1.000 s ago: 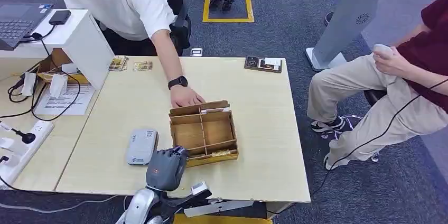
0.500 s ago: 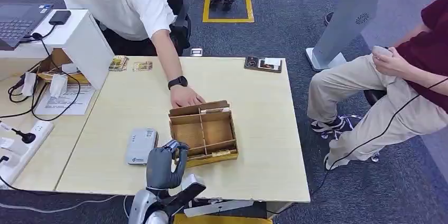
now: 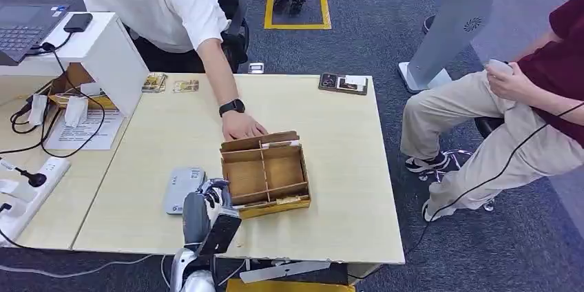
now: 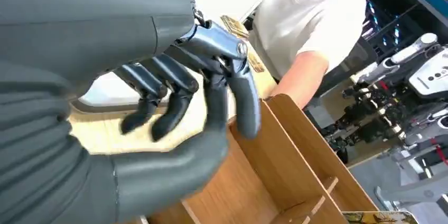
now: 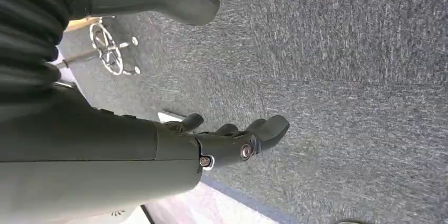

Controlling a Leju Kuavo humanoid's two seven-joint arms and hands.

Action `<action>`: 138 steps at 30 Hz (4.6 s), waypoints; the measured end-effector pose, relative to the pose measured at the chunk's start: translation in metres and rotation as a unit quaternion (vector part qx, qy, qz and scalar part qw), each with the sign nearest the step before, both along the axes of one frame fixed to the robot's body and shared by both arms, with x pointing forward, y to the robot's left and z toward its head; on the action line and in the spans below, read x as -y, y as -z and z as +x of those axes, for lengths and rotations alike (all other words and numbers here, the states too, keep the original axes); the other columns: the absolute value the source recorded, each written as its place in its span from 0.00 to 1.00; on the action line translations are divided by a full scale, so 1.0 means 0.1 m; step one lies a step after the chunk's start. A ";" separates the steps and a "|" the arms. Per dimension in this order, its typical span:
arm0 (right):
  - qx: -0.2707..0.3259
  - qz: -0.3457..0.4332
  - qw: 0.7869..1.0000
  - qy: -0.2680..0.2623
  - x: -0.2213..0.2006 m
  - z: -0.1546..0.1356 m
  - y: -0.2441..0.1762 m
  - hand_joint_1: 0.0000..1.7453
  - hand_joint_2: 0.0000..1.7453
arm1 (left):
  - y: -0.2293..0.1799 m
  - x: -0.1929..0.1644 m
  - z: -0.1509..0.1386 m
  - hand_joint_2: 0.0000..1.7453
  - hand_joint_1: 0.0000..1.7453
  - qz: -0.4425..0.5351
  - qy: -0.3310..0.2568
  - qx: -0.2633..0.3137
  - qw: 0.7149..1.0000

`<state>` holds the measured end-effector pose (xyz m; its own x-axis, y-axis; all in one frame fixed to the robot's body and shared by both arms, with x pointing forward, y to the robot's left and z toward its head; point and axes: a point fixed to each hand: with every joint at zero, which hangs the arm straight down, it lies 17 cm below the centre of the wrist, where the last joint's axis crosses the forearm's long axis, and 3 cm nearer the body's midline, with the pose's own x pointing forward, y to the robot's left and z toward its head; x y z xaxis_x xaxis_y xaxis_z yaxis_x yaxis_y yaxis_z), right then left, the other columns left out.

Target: Pass the card to the sensor for recognition and then transmit it.

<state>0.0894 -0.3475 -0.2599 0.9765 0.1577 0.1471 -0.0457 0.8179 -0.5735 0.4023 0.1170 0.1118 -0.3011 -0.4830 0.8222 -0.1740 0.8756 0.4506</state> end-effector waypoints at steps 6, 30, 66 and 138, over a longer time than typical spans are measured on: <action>0.000 0.000 1.000 -0.002 0.00 0.00 0.00 0.00 1.00 | -0.05 0.03 -0.02 1.00 0.00 0.006 0.008 0.017 1.000; 0.000 0.000 1.000 -0.004 0.00 0.00 0.00 0.00 1.00 | -0.39 0.10 -0.26 1.00 0.00 0.005 0.040 0.121 0.992; 0.005 0.003 1.000 -0.008 -0.02 0.02 0.00 0.00 1.00 | -0.35 0.13 -0.44 1.00 0.00 0.028 0.107 0.119 0.987; 0.000 0.009 1.000 -0.015 -0.05 0.05 0.01 0.00 1.00 | -0.24 0.12 -0.20 1.00 0.00 0.367 0.014 0.150 0.918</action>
<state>0.0942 -0.3429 -0.2610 0.9715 0.1834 0.1499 -0.0699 0.8265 -0.5586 0.3825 0.1048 0.1360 -0.4811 -0.8626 0.1567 -0.3694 0.3615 0.8561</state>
